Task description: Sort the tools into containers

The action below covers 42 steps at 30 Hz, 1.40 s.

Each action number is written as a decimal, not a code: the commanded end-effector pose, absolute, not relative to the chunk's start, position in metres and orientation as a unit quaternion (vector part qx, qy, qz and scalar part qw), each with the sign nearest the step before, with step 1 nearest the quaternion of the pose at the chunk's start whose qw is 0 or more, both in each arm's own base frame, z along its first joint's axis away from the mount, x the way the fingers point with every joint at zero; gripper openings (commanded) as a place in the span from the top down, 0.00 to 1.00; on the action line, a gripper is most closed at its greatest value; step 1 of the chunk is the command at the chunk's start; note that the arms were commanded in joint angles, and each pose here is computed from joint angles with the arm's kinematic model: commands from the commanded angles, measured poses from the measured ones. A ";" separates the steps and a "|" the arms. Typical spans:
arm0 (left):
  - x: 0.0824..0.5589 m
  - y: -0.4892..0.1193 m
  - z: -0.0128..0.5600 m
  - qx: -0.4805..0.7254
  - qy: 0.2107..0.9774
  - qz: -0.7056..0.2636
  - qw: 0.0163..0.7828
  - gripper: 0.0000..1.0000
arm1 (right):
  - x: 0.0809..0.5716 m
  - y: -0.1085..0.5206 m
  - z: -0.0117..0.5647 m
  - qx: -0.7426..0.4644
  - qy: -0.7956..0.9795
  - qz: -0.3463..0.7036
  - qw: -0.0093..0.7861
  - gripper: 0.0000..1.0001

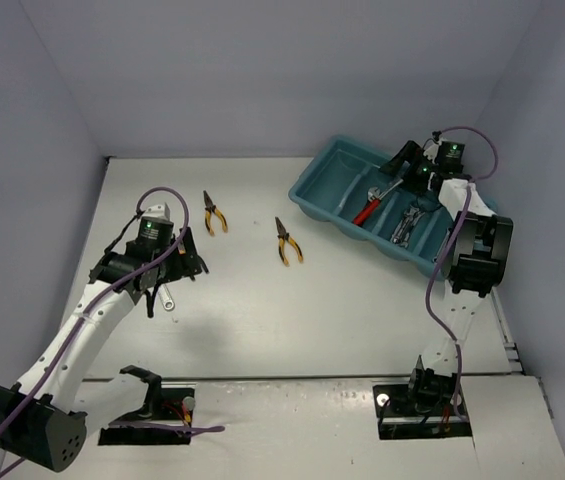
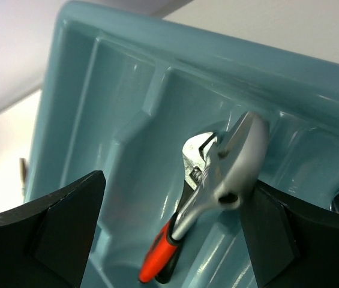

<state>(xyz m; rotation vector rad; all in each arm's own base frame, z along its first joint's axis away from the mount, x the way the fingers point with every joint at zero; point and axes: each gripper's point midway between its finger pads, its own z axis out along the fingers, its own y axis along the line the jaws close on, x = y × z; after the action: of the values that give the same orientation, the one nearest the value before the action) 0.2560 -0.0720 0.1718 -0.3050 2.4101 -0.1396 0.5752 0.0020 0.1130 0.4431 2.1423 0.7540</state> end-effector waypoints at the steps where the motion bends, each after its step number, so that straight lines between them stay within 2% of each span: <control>1: 0.256 -0.061 0.174 -0.134 0.927 -0.032 0.348 0.19 | 0.583 0.023 0.180 0.106 0.840 0.262 0.463 0.15; 5: 0.253 -0.057 0.167 -0.141 0.932 -0.022 0.334 0.20 | 0.576 0.013 0.172 0.124 0.855 0.214 0.456 0.14; 12: 0.248 -0.048 0.161 -0.162 0.932 -0.005 0.323 0.19 | 0.555 0.000 0.213 0.132 0.842 0.167 0.496 0.15; 16: 0.246 -0.031 0.153 -0.192 0.931 0.024 0.309 0.19 | 0.533 0.020 0.266 0.105 0.820 0.175 0.535 0.15; 22: 0.256 0.003 0.126 -0.261 0.927 0.067 0.263 0.22 | 0.483 0.072 0.301 0.058 0.806 0.203 0.553 0.15; 26: 0.281 0.016 0.113 -0.283 0.923 0.074 0.248 0.31 | 0.447 0.090 0.287 0.053 0.814 0.231 0.531 0.15; 36: 0.352 0.052 0.071 -0.301 0.922 0.076 0.233 0.35 | 0.364 0.136 0.261 0.006 0.820 0.292 0.491 0.15; 42: 0.374 0.063 0.043 -0.301 0.929 0.074 0.204 0.44 | 0.335 0.146 0.254 -0.015 0.818 0.306 0.487 0.15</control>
<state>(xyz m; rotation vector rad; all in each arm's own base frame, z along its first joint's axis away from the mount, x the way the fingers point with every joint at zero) 0.3421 0.0538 0.0390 -0.8725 2.6402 0.2377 0.3443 0.1365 0.2237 0.0258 2.1060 0.6880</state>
